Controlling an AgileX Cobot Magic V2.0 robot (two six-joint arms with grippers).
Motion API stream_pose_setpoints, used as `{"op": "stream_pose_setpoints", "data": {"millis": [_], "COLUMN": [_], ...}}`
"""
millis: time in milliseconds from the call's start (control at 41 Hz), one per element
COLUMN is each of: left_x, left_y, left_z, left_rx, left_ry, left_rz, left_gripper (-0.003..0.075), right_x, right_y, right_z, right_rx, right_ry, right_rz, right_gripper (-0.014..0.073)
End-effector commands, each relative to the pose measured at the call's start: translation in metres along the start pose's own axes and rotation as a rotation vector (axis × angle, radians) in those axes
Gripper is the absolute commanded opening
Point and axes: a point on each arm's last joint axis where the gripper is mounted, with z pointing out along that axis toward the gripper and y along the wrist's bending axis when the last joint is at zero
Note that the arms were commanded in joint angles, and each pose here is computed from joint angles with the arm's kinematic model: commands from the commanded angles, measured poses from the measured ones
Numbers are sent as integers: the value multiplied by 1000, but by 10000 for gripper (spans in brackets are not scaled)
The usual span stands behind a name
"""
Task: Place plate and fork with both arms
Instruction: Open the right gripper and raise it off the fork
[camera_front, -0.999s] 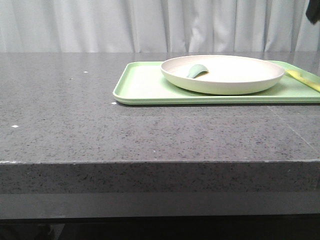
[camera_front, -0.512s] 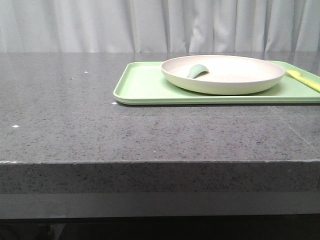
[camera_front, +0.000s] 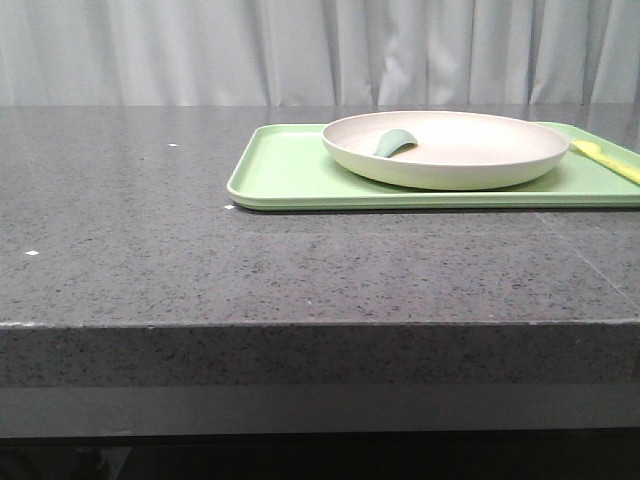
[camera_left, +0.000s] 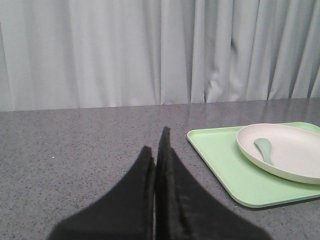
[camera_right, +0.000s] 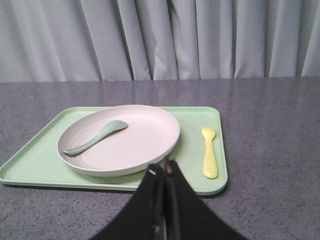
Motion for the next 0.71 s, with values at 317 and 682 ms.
{"op": "stream_pose_setpoints", "data": {"millis": [317,682], "left_x": [-16,-16], "left_y": [-1,-1], "left_z": [-1,-1], "left_rx": [8,8], "left_ry": [-104,-104], "left_rz": [-11,-11], "left_gripper": [-18,-18], "right_x": [-12,-12], "right_y": [1,1], "right_z": [-8,-8], "right_rx": [-11,-11], "right_ry": [-126,-126], "right_rz": [-15,-15], "right_gripper": [-67,-67]}}
